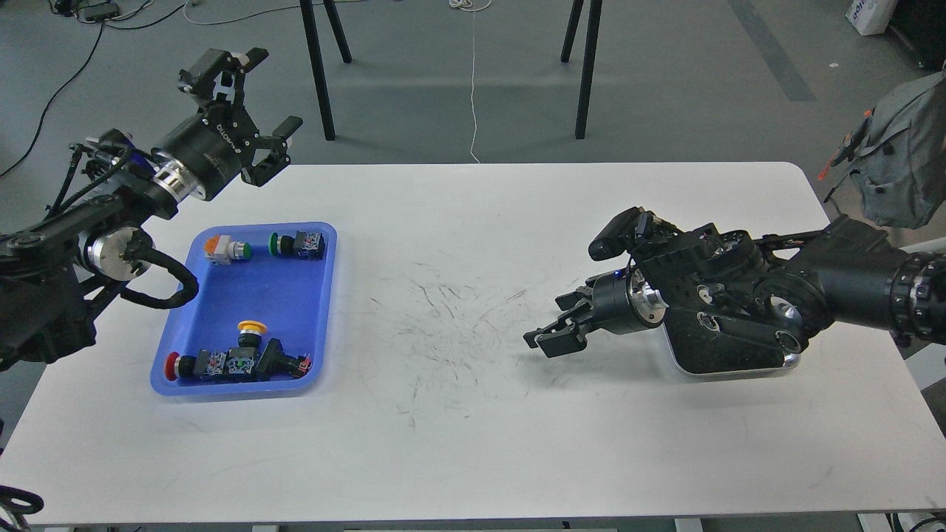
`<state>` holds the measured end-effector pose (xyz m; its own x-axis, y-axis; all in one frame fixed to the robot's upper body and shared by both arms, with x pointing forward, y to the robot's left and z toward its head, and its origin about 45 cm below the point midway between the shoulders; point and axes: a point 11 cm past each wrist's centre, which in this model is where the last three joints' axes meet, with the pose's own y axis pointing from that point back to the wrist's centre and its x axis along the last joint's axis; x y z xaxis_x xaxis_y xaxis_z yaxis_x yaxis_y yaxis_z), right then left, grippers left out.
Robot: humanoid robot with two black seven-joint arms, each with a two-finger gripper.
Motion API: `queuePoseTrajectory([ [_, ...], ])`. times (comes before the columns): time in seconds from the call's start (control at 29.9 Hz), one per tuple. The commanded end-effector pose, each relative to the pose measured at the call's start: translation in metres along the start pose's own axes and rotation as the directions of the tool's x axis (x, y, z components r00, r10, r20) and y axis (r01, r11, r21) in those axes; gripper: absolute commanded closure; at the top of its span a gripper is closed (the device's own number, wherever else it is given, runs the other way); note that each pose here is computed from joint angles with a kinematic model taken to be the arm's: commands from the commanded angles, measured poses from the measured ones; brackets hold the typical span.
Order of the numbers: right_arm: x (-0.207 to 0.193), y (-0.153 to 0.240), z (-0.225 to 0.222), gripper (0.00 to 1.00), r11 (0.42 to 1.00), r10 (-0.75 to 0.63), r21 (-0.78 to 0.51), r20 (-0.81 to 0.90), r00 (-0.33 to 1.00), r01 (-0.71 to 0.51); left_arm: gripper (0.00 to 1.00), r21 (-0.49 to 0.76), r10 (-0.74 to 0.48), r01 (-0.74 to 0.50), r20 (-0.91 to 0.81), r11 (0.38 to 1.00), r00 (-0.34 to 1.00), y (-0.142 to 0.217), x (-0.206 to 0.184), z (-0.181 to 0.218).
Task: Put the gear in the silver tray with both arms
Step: 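Reach the right gripper to the black gear on the table and grasp it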
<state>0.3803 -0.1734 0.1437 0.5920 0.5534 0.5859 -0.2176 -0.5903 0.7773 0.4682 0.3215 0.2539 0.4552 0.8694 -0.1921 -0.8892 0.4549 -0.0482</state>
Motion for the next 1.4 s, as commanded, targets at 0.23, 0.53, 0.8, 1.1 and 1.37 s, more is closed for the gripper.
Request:
queuePoseTrajectory([
  [0.23,-0.004,-0.015,0.000,0.10,0.999,-0.040,-0.019,-0.058,0.998,0.039,0.00,-0.004,0.031,-0.031,-0.019,1.000,0.999,0.009,0.009,-0.005],
  [0.53,0.001,-0.020,-0.001,0.14,0.998,-0.055,-0.029,-0.093,0.994,0.052,0.00,-0.009,0.033,-0.033,-0.024,0.999,0.999,0.009,0.009,-0.005],
  [0.8,-0.001,-0.023,-0.001,0.22,0.998,-0.056,-0.031,-0.092,0.994,0.053,0.00,-0.006,0.038,-0.038,-0.028,0.999,0.999,0.011,0.010,-0.007],
  [1.1,0.002,-0.026,-0.005,0.35,0.998,-0.056,-0.022,-0.102,0.993,0.055,0.00,-0.004,0.042,-0.042,-0.027,0.999,0.999,0.012,0.011,-0.008],
  [1.37,0.003,-0.026,-0.007,0.49,0.998,-0.058,-0.018,-0.107,0.993,0.056,0.00,-0.002,0.045,-0.045,-0.023,0.999,0.999,0.013,0.012,-0.008],
])
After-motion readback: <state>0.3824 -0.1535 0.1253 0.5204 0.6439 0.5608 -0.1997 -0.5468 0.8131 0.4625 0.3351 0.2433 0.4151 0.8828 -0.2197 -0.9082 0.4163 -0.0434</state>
